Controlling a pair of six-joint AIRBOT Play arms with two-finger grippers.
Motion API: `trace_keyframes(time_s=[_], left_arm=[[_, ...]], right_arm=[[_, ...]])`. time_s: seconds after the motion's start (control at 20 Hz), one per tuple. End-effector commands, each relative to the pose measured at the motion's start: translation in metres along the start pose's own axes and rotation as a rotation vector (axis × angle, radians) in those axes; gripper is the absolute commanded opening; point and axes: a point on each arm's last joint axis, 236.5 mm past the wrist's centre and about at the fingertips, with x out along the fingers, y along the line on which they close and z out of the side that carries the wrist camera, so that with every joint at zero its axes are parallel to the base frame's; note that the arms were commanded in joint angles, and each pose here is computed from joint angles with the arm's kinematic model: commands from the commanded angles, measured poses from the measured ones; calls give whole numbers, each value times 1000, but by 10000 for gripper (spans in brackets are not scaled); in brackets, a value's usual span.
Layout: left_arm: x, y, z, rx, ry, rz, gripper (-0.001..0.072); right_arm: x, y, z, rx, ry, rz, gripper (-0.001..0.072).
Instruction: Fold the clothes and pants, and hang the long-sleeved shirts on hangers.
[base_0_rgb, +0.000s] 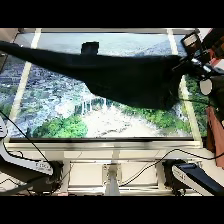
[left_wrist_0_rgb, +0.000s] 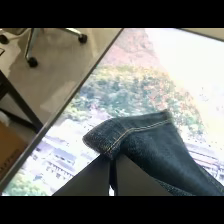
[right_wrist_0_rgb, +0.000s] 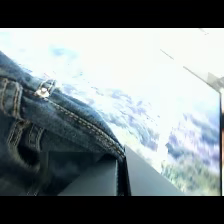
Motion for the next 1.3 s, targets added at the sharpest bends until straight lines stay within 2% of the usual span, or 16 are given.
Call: trace_keyframes(time_s=[0.0,0.2,0.4,0.65,0.85,1.05,1.15,1.25], left_arm=[[7,13,-70,45,238,64,15],[1,57,-191,121,631,123,15],[-12,66,-249,217,819,78,15],[-45,86,-316,241,1078,71,15],[-79,101,-364,229,1276,70,15],[-103,107,-397,261,1409,26,15],[-107,120,-401,305,1430,71,14],[-107,144,-394,348,1421,184,14]], right_arm=[[11,12,-79,91,291,86,47],[-38,67,-173,52,727,334,47],[-83,117,-203,-100,843,652,47],[-140,168,-248,-74,1037,898,48],[-167,192,-280,-63,1137,981,48],[-182,196,-285,-58,1184,1022,48],[-193,196,-285,-59,1220,1053,48],[-203,195,-285,-64,1252,1084,48]])
